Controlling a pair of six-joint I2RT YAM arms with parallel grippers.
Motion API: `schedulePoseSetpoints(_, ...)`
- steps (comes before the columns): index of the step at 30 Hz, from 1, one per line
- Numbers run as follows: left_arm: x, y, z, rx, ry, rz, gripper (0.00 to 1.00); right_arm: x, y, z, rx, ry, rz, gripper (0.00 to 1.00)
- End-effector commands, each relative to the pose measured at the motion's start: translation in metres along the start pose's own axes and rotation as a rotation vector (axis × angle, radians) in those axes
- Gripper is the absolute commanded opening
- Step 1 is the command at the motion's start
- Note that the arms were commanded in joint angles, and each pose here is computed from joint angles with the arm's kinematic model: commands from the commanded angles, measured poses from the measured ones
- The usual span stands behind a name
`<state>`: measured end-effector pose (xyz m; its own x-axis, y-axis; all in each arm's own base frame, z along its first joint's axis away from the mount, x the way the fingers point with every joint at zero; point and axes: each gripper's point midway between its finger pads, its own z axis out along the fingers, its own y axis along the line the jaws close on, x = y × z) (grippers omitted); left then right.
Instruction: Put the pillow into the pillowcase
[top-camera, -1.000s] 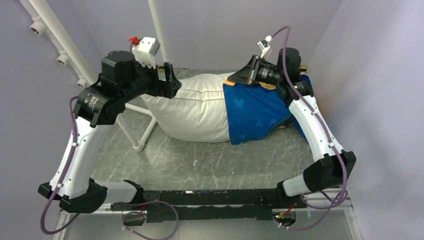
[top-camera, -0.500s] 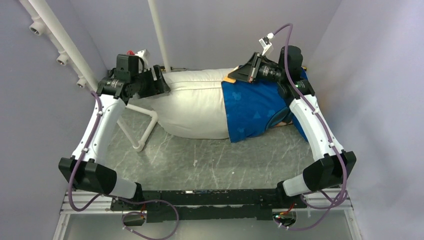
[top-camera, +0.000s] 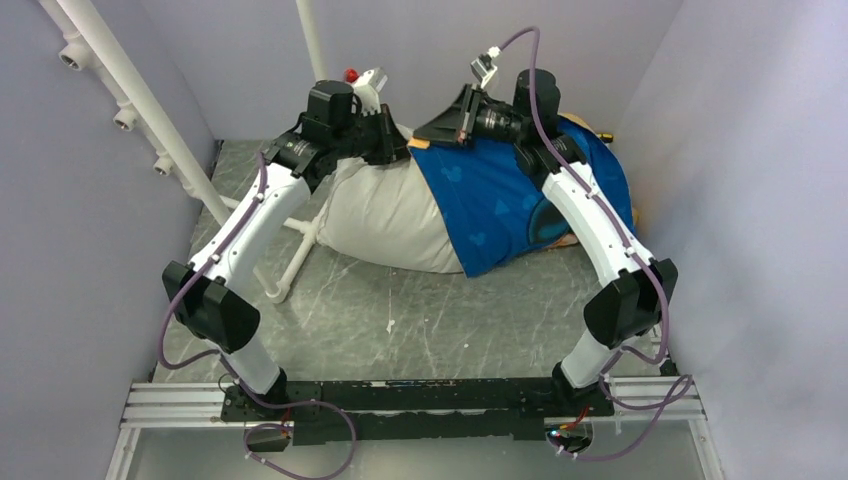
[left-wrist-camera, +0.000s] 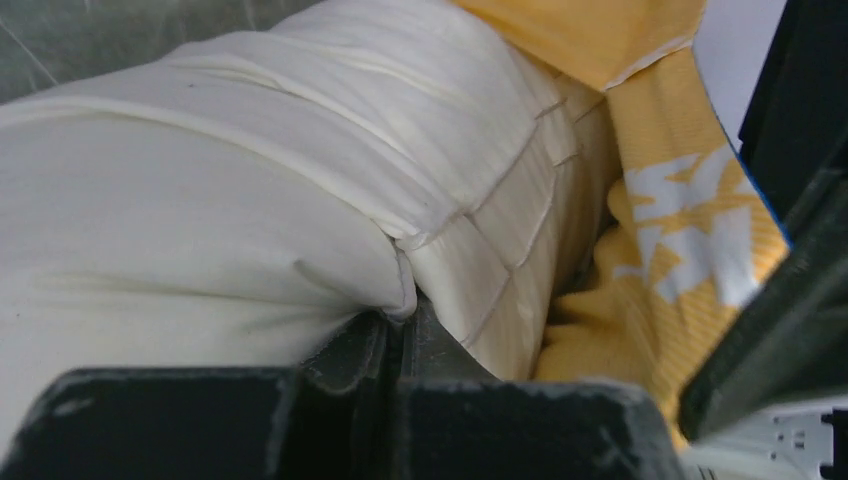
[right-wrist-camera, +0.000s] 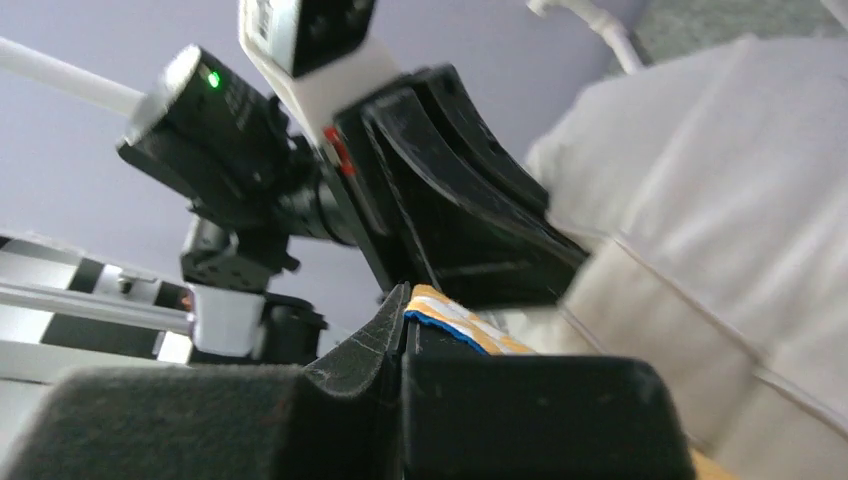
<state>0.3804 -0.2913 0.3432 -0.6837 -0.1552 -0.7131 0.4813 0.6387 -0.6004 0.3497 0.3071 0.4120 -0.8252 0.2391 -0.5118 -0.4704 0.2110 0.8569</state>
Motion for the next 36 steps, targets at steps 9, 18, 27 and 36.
schedulePoseSetpoints(9,-0.027,-0.088,-0.023,0.079,-0.234,0.063,0.0,-0.003,0.106,0.018,-0.383,-0.073,-0.011,0.0)
schedulePoseSetpoints(18,-0.027,-0.029,-0.057,-0.179,-0.142,0.223,0.66,0.012,0.042,0.042,-0.281,-0.032,0.074,0.0)
schedulePoseSetpoints(27,-0.021,-0.067,-0.124,-0.087,-0.137,0.247,0.94,0.013,-0.009,0.059,-0.197,-0.002,0.122,0.0)
schedulePoseSetpoints(36,0.019,-0.092,-0.11,0.209,-0.142,0.197,0.95,0.001,0.015,0.049,-0.243,-0.004,0.092,0.0)
